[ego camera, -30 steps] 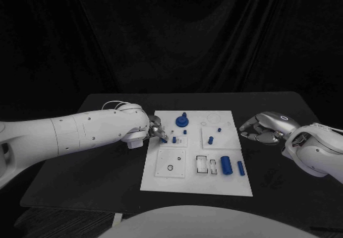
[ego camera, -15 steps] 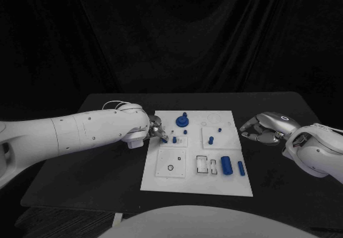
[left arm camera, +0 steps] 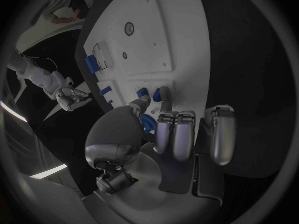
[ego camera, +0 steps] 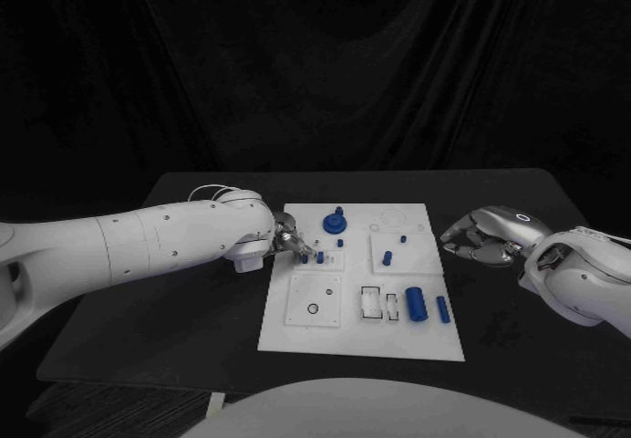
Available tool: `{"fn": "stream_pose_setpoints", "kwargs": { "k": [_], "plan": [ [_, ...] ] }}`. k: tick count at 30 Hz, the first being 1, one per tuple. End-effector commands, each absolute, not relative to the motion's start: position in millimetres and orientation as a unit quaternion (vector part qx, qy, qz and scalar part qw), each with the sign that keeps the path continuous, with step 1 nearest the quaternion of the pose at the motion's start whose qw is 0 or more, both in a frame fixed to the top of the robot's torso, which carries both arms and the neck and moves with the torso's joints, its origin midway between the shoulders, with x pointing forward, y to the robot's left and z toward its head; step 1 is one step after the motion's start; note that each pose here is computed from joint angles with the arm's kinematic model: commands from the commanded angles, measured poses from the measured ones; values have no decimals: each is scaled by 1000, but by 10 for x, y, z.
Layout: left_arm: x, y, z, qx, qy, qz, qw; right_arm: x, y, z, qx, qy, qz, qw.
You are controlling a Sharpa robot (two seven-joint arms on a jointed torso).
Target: Assemble the parts on the task board
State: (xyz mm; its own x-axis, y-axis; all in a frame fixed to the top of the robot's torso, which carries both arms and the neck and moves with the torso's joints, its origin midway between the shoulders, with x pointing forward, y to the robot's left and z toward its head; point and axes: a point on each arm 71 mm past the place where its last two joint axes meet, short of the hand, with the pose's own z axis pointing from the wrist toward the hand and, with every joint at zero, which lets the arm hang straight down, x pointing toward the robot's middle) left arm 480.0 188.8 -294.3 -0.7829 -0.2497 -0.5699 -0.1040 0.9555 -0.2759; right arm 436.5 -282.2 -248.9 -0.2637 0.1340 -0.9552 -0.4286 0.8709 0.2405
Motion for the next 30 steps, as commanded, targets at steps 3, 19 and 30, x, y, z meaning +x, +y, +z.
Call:
{"fn": "stream_pose_setpoints", "kwargs": {
  "k": [3, 19, 30],
  "plan": [
    [4759, 1892, -2992, -87, 944, -109, 299, 4365, -2836, -2505, -92, 764, 227, 597],
    [4799, 1935, -2937, -111, 922, -142, 343, 4367, -2841, -2515, -92, 763, 227, 598],
    [4960, 2010, -2510, -107, 812, -252, 515, 4368, -2865, -2512, -91, 762, 225, 600]
  ]
}}
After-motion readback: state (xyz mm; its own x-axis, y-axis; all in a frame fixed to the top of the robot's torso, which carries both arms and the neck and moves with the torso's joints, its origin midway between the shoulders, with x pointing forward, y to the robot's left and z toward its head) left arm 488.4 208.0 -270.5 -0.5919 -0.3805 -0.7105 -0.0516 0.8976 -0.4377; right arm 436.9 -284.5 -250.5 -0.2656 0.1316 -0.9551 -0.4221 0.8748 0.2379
